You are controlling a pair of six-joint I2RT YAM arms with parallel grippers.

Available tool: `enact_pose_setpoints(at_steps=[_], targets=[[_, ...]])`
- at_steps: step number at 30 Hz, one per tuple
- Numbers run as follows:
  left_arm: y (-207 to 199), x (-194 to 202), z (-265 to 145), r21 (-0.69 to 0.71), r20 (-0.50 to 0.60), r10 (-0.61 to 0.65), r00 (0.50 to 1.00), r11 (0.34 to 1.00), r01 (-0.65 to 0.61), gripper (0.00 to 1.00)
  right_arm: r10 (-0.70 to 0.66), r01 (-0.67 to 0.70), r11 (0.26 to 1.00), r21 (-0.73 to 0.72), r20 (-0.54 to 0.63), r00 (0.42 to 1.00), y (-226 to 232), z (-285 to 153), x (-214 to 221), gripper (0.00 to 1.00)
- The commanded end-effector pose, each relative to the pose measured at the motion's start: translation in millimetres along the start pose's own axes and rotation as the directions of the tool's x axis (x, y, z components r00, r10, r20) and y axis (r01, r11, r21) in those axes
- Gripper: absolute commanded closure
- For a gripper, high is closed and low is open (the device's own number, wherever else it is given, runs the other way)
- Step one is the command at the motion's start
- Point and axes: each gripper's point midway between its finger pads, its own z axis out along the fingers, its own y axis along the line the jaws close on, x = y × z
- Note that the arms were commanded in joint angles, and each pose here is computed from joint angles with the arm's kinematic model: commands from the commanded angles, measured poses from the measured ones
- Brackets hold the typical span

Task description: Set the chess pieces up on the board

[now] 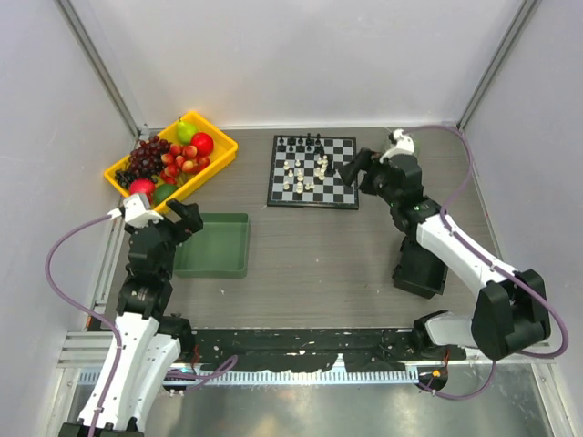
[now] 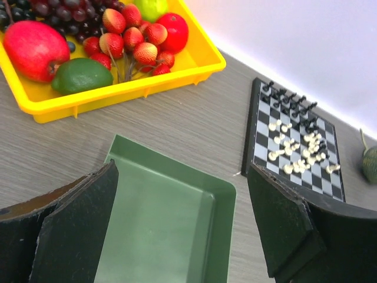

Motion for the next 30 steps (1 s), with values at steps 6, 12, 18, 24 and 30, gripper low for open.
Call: enact_pose_setpoints(at_steps=[6, 12, 18, 24, 30], targets=[[-36.9, 9.4, 2.8, 0.172, -0.050, -0.180, 0.982, 0.967, 0.186, 0.01, 0.094, -0.087, 0.991, 0.098, -0.069, 0.993, -68.3, -32.3, 33.2, 0.11], [-97.6, 30.4, 16.0, 0.399, -0.267, -0.143, 0.953, 0.884, 0.244, 0.01, 0.079, -0.069, 0.993, 0.097, -0.099, 0.992, -76.2, -37.8, 37.7, 0.10], [-137.8, 76.1, 37.1, 0.367, -0.409, 0.000, 0.912, 0.916, 0.165, 0.01, 0.105, -0.092, 0.991, 0.097, -0.137, 0.985, -81.2, -32.4, 46.7, 0.09], [-146.6, 128.2, 61.8, 0.300, -0.512, 0.002, 0.859, 0.937, 0.176, 0.01, 0.125, -0.109, 0.989, 0.104, -0.169, 0.978, -85.1, -21.3, 49.7, 0.09], [-168.2, 151.3, 68.7, 0.375, -0.579, 0.039, 0.814, 0.900, 0.224, 0.02, 0.153, -0.133, 0.985, 0.106, -0.211, 0.965, -87.0, -5.7, 56.1, 0.09]])
